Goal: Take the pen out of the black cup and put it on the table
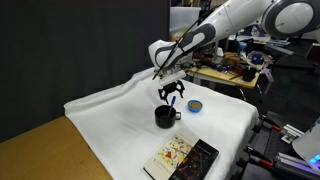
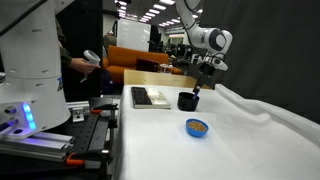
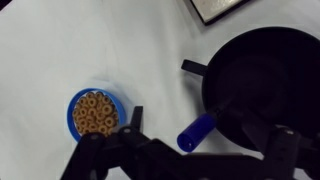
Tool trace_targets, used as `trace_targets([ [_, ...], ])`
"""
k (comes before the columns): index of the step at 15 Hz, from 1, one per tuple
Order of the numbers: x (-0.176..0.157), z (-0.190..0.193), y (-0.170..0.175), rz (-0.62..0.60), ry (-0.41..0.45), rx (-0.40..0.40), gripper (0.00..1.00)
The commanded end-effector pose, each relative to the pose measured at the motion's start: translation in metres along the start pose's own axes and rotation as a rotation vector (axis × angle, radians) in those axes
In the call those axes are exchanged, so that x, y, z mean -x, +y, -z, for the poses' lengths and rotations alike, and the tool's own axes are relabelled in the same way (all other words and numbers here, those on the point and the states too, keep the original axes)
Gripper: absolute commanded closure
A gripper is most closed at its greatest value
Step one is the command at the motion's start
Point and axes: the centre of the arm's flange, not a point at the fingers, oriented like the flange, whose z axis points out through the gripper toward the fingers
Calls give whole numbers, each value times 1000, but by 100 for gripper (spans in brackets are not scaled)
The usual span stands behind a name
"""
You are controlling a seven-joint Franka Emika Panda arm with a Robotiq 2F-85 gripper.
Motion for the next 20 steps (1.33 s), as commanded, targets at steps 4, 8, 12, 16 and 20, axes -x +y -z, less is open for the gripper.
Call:
trace_targets([
  [4, -2, -3, 1, -3, -2, 4, 0],
  [8, -2, -3, 1, -5, 0, 5, 0],
  [12, 0, 2, -4, 3, -4, 3, 26],
  [16, 3, 8, -11, 7, 4, -4, 55],
  [20, 4, 8, -10, 9, 6, -7, 82],
])
